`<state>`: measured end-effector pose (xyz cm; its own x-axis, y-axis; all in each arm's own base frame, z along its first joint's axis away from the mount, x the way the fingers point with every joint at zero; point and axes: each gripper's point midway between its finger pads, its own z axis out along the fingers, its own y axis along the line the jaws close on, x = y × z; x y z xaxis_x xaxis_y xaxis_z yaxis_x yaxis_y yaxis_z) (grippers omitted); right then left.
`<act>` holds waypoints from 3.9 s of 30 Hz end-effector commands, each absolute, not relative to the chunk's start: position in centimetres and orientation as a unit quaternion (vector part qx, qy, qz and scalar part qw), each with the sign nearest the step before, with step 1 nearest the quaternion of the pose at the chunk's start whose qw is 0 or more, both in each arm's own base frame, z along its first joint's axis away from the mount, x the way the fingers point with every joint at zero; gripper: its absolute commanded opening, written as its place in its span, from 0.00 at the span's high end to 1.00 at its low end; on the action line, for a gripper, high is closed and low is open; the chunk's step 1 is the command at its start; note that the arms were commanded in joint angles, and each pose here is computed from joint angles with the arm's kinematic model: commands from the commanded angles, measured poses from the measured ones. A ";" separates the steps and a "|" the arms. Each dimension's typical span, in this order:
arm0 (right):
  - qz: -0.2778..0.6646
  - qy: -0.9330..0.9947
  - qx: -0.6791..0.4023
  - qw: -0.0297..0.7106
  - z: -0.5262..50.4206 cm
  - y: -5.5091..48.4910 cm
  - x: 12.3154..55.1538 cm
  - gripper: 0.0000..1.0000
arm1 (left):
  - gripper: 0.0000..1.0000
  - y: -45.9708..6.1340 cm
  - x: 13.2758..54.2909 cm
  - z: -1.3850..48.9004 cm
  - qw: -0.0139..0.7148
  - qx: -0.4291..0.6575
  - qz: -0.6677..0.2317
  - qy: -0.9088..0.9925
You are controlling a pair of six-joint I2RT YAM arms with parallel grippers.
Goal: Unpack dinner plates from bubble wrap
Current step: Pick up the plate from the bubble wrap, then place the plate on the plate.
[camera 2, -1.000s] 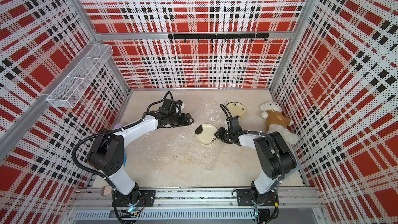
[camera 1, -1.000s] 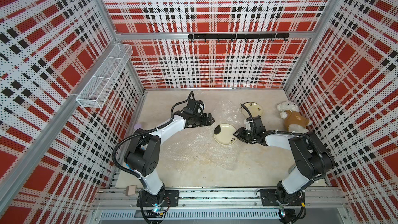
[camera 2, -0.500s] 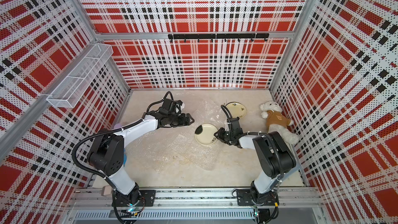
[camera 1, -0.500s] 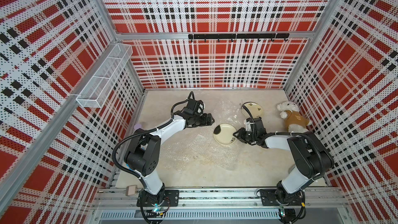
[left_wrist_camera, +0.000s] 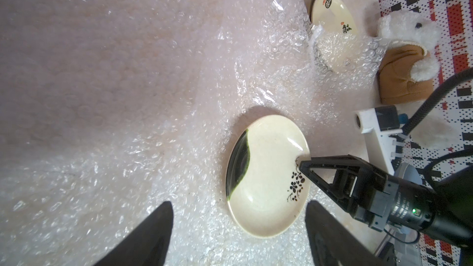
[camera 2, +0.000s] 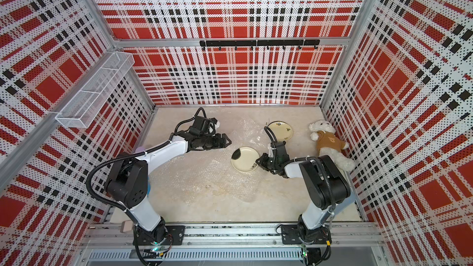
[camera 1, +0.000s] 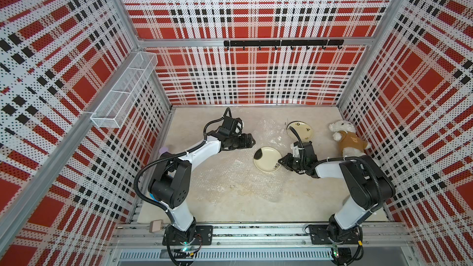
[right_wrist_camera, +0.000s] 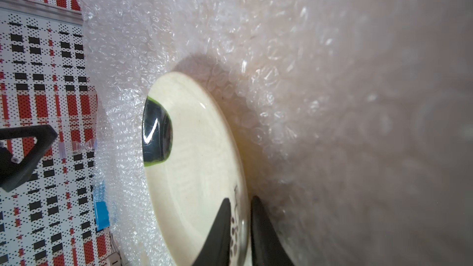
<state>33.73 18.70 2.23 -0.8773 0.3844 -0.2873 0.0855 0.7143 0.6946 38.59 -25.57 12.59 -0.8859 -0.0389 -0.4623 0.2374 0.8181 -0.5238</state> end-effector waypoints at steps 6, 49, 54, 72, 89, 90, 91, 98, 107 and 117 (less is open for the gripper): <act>0.361 0.894 0.132 0.232 2.7 18.6 34.3 0.89 | 0.17 -25.8 39.0 13.3 0.239 0.051 -0.301 0.922; 0.387 0.868 0.175 0.258 11.1 15.0 33.9 0.99 | 0.17 -25.1 38.5 13.1 0.239 0.051 -0.298 0.923; 0.386 0.863 0.182 0.271 12.1 13.7 34.2 0.99 | 0.17 -25.2 38.6 13.0 0.238 0.050 -0.300 0.922; 0.318 0.848 0.243 0.348 17.1 3.6 44.0 1.00 | 0.17 -24.7 38.5 13.1 0.241 0.048 -0.300 0.922; 0.277 0.851 0.299 0.332 11.9 0.0 51.6 1.00 | 0.17 -23.4 38.7 13.4 0.245 0.039 -0.295 0.923; 0.274 0.851 0.301 0.332 11.6 -0.1 51.7 1.00 | 0.17 -23.4 38.6 13.3 0.244 0.039 -0.295 0.923; 0.271 0.852 0.302 0.331 11.4 -0.2 51.8 1.00 | 0.17 -23.4 38.6 13.4 0.245 0.039 -0.294 0.923; 0.245 0.856 0.324 0.321 9.5 -1.1 51.2 1.00 | 0.17 -23.2 38.6 13.3 0.244 0.037 -0.294 0.923; 0.224 0.861 0.334 0.311 7.5 -1.3 51.3 1.00 | 0.17 -23.2 38.7 13.3 0.245 0.037 -0.294 0.923; 0.218 0.867 0.331 0.301 5.9 -0.7 52.1 1.00 | 0.17 -23.0 38.9 13.5 0.246 0.037 -0.293 0.923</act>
<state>50.80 -0.77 5.39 -0.6156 0.7105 -0.3410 0.4595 0.6751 0.5771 38.98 -23.42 12.32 -0.8859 -0.0714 -0.4583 0.2014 0.8308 -0.5188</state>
